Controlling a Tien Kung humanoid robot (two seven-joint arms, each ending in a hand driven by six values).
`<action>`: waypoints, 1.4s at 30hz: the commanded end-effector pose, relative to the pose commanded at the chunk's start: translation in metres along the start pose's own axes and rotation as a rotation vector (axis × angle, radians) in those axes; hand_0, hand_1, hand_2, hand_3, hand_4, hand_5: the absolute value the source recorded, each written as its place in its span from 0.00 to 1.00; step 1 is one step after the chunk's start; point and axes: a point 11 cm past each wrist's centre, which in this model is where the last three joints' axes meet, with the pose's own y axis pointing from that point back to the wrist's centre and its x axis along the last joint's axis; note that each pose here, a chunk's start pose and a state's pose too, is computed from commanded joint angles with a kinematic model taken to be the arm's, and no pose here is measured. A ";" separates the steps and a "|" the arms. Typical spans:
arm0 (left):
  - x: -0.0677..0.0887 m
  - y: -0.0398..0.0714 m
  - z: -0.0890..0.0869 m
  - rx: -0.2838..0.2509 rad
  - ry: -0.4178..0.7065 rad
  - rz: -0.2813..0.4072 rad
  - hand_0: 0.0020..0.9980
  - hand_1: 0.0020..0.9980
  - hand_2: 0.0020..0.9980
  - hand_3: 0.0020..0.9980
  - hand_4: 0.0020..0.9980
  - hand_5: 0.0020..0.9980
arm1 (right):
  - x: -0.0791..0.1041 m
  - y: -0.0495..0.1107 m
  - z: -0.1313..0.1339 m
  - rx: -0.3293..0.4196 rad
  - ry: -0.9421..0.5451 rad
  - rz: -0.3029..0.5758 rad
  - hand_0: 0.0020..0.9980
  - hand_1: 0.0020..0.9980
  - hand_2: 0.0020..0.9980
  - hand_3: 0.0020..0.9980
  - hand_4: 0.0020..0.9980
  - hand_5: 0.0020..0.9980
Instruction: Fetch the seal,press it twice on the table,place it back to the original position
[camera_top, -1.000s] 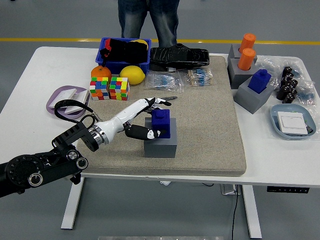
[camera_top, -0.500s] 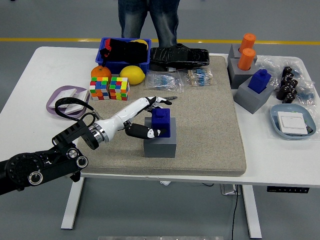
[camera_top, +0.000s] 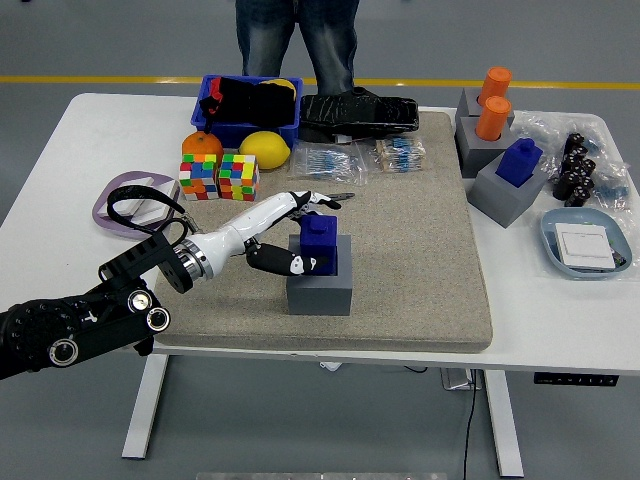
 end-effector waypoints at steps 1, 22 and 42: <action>0.000 0.000 0.000 0.001 -0.001 -0.002 0.62 0.53 0.50 0.83 0.67 0.00 | 0.000 0.000 0.000 0.000 0.000 0.000 0.79 0.68 0.66 0.61 0.80 0.45; 0.000 -0.003 0.005 -0.016 0.037 0.019 0.61 0.53 0.50 0.83 0.67 0.00 | -0.001 0.000 0.000 0.000 -0.001 -0.001 0.79 0.68 0.66 0.61 0.80 0.45; -0.006 -0.003 -0.004 0.004 0.087 0.031 0.61 0.53 0.50 0.83 0.67 0.00 | -0.002 0.000 0.000 0.000 -0.001 -0.002 0.79 0.68 0.66 0.61 0.80 0.45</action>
